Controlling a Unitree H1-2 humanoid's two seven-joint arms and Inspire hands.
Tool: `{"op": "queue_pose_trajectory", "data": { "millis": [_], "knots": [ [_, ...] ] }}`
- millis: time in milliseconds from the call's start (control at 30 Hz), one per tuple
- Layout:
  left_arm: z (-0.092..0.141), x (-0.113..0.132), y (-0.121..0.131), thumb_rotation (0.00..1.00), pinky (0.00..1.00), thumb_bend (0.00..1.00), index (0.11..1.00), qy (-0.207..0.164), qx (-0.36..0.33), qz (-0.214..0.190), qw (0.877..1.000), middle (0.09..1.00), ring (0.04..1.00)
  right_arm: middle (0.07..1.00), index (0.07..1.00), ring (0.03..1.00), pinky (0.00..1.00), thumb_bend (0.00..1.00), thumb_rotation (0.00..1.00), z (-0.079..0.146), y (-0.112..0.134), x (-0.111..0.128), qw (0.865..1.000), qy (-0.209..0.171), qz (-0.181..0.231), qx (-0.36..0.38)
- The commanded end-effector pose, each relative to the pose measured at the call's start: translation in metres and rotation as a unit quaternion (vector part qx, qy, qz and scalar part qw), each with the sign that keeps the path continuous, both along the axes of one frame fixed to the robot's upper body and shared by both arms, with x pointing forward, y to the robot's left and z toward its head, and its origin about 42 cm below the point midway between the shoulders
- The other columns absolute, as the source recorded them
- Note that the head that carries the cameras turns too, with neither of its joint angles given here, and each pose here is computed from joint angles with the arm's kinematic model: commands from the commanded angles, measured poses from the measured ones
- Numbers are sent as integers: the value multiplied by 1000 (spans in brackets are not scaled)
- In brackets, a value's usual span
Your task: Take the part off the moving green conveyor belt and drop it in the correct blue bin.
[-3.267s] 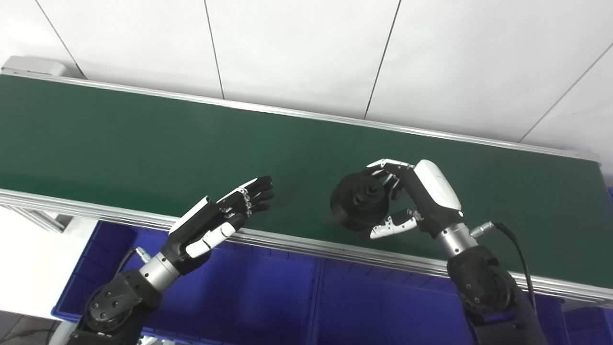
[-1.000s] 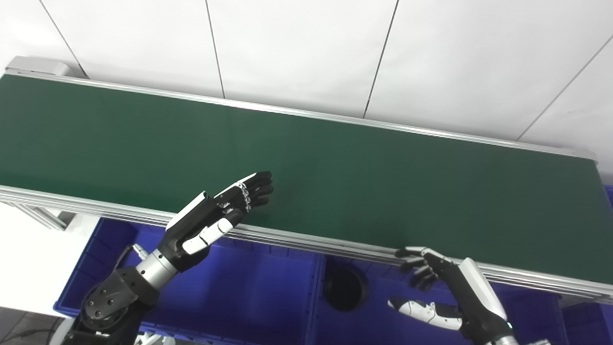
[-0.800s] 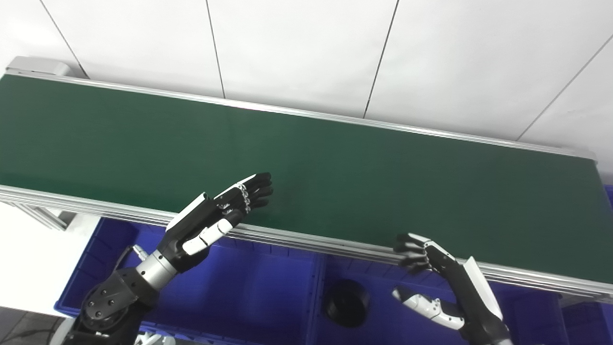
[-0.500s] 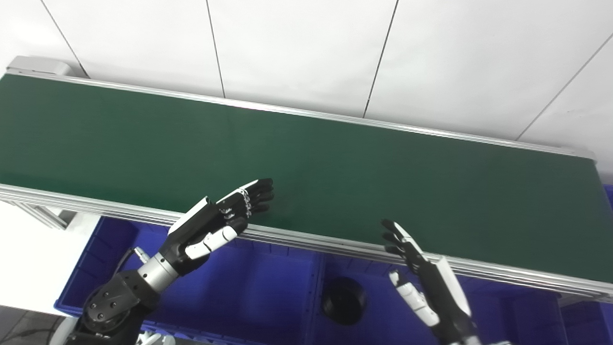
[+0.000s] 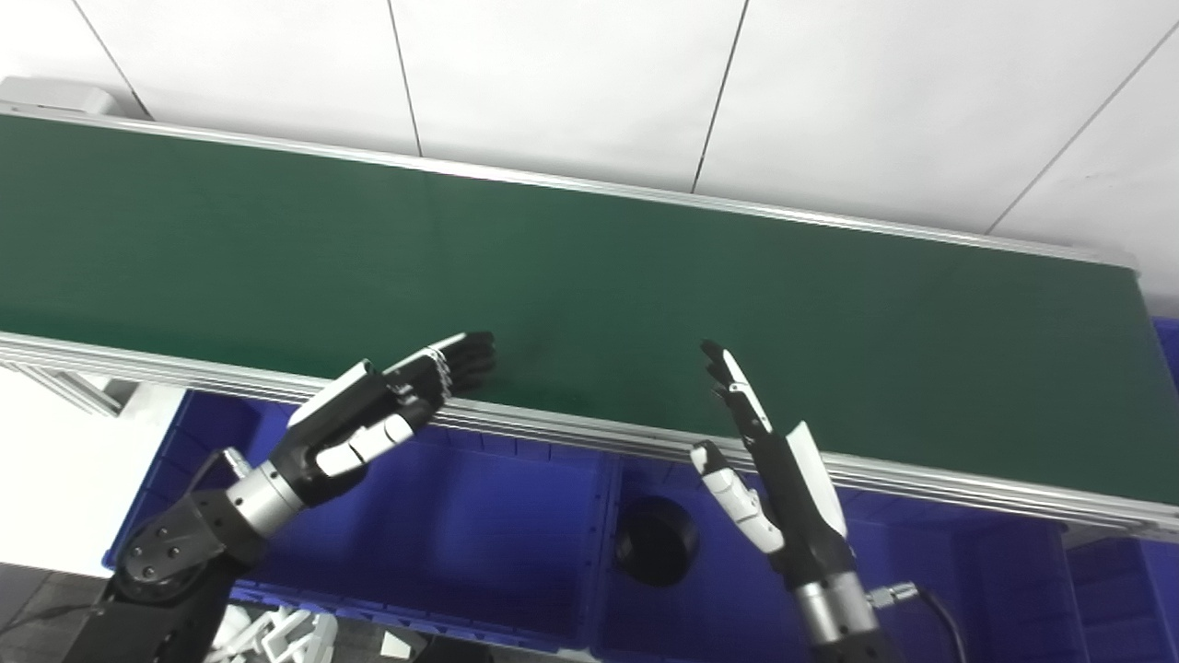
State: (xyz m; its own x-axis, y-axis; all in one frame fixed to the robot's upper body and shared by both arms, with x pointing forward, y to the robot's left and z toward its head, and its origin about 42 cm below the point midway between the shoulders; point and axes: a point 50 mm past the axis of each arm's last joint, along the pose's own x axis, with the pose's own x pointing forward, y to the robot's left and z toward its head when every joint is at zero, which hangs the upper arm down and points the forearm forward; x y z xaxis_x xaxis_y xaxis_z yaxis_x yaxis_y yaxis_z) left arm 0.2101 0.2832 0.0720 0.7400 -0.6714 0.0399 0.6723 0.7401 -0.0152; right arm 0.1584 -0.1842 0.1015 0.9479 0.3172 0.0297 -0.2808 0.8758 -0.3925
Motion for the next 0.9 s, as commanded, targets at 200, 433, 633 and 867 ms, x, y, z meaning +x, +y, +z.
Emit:
{"op": "queue_pose_trajectory", "data": {
  "millis": [200, 433, 633, 867],
  "knots": [
    [17, 2, -12, 695, 951, 372, 947, -36, -2, -7, 999, 977, 968, 993, 974, 972, 936, 477, 998, 15, -8, -6, 999, -31, -2, 11],
    [17, -3, -25, 634, 954, 364, 942, -20, -28, -22, 999, 974, 969, 994, 975, 970, 933, 457, 988, 17, -7, -4, 999, -28, 12, 10],
    [14, -3, -49, 543, 947, 424, 943, -16, -45, -55, 997, 977, 970, 995, 974, 976, 938, 470, 987, 18, -8, -7, 999, -31, 10, 5],
    [14, 4, -51, 562, 964, 429, 945, -23, -47, -68, 996, 982, 978, 996, 976, 979, 949, 487, 998, 14, -1, -7, 999, -34, 11, 3]
  ]
}}
